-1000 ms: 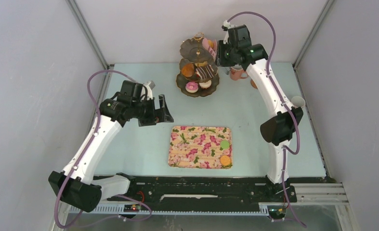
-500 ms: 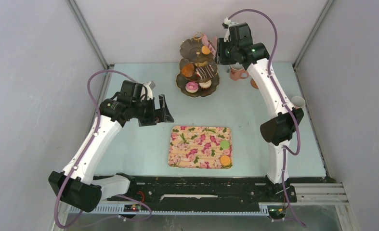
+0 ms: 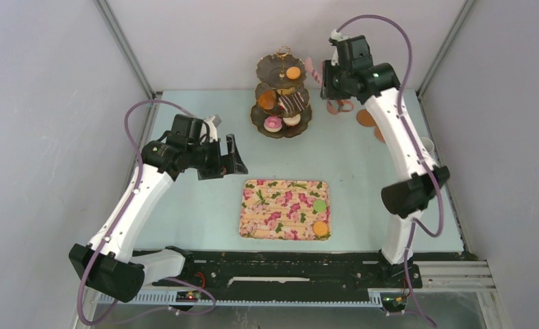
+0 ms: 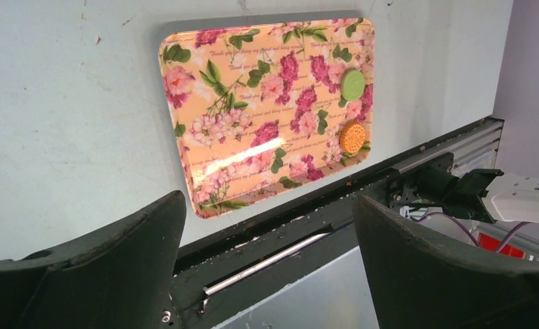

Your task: Serve the afternoon tea

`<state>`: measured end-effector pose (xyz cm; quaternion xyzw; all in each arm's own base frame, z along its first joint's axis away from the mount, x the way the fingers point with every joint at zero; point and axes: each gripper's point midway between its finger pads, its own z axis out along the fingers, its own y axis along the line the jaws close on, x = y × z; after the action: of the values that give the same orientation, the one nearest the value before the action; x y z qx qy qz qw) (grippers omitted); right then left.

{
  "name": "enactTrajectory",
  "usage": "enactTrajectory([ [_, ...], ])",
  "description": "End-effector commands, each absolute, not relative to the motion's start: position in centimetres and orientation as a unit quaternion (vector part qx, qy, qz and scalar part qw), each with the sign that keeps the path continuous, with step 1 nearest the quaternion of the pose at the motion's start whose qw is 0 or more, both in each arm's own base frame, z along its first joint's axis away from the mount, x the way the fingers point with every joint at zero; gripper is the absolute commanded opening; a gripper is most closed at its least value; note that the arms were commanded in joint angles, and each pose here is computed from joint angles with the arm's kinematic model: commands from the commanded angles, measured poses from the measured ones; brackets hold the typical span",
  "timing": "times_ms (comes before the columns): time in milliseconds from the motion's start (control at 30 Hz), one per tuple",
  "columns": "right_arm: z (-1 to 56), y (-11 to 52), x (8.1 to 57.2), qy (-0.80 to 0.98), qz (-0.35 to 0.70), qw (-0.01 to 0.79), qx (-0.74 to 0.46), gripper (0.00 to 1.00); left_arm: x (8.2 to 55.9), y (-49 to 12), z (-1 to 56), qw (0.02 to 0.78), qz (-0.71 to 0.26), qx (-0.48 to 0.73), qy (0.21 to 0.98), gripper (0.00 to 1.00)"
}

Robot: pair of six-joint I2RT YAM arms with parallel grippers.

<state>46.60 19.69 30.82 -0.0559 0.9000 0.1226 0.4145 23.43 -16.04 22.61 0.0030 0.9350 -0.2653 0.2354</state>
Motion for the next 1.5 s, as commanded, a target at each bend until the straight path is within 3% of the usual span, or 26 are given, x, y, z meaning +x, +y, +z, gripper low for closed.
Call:
enactTrajectory([
  [0, 36.0, 14.7, 40.3, 0.892, 0.077, 0.444, -0.042, 0.34, 23.9, -17.0, 25.6, 0.272, -0.304, 0.014, 0.913, 0.98],
  [300, 29.3, 12.0, 27.5, 0.965, 0.060, 0.248, -0.062, 0.33, 22.4, -17.6, 25.4, 0.259, -0.341, -0.010, 0.904, 0.98],
  [500, 24.5, 14.0, 18.9, 0.984, 0.071, 0.108, -0.120, 0.34, 21.0, -17.4, 25.5, 0.259, -0.353, -0.022, 0.899, 0.98],
  [700, 20.1, 16.9, 13.4, 0.979, 0.045, 0.010, -0.200, 0.35, 19.6, -17.2, 25.6, 0.268, -0.369, -0.040, 0.889, 0.98],
  [1033, 16.2, 18.4, 10.9, 0.964, -0.030, -0.045, -0.262, 0.39, 17.9, -16.5, 25.8, 0.280, -0.371, -0.046, 0.884, 0.98],
  [1467, 14.7, 17.3, 11.0, 0.962, -0.077, -0.059, -0.257, 0.42, 17.7, -16.5, 25.2, 0.274, -0.370, -0.043, 0.886, 0.98],
])
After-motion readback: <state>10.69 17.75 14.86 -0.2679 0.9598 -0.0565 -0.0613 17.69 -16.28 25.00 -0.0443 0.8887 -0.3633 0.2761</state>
